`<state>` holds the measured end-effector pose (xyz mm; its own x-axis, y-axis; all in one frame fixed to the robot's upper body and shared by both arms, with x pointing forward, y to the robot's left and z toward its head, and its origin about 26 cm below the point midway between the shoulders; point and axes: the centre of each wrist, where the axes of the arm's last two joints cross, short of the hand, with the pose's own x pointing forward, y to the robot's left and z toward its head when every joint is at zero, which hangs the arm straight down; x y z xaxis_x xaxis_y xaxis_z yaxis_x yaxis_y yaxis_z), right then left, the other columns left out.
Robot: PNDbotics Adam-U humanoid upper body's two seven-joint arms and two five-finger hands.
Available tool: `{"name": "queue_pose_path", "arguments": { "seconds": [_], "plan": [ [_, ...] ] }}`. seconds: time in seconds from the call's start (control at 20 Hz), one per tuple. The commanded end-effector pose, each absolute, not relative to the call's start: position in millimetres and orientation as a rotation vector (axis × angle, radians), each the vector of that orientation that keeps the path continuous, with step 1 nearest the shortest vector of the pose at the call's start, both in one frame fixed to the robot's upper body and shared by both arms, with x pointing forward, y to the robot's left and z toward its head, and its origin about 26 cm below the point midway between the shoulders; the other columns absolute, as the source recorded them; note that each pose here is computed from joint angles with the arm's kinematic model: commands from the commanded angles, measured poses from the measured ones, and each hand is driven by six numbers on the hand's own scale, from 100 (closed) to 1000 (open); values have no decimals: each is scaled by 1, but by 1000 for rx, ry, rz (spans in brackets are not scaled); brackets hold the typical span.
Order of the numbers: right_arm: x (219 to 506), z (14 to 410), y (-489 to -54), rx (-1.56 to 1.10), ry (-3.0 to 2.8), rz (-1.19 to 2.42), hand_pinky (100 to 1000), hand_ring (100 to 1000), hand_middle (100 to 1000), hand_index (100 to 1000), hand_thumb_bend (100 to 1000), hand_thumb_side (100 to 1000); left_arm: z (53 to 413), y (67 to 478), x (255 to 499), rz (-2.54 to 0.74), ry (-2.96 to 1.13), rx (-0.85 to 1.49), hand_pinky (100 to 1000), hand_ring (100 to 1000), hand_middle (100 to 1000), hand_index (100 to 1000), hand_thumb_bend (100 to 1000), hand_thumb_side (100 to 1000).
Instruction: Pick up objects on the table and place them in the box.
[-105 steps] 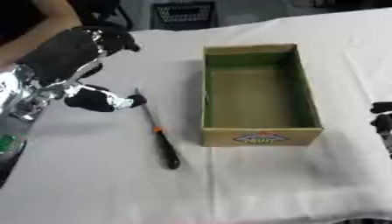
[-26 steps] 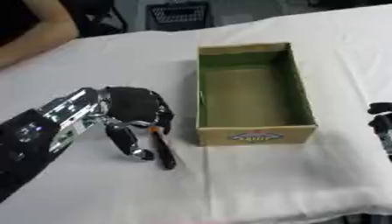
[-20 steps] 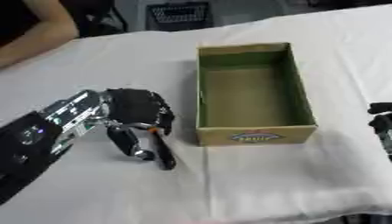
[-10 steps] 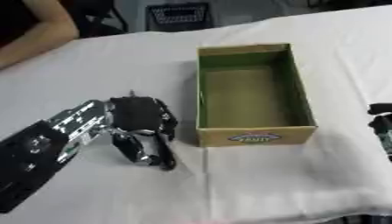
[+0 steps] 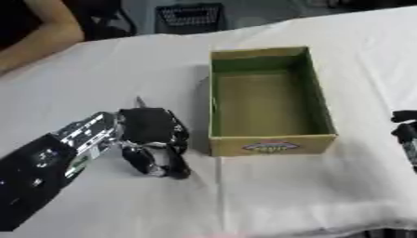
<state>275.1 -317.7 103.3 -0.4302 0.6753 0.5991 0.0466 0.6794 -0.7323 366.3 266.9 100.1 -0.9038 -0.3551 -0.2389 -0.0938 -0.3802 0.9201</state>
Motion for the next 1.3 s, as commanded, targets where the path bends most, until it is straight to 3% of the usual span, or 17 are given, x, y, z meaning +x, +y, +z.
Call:
{"name": "queue_pose_path", "arguments": {
  "seconds": [0.05,0.2,0.45,1.0,1.3],
  "plan": [
    [275,110,-319,-581,-1913,815,509,583,663,782,215,786,107,272,369,-2398,-1647,647,329,374,398,528,270,283],
    [275,109,-319,-580,-1913,815,509,583,663,782,214,787,105,274,369,-2375,-1638,637,258,309,339,466,100,206],
    [275,109,-319,-582,-1913,814,509,583,662,782,214,786,101,279,370,-2307,-1623,600,149,215,259,381,100,187],
    [275,109,-320,-585,-1910,813,509,583,663,782,214,786,105,289,373,-2171,-1587,543,100,160,204,323,100,251],
    [274,109,-320,-587,-1906,813,510,583,663,782,213,786,132,300,380,-2050,-1561,571,100,154,195,312,100,251]
  ]
}}
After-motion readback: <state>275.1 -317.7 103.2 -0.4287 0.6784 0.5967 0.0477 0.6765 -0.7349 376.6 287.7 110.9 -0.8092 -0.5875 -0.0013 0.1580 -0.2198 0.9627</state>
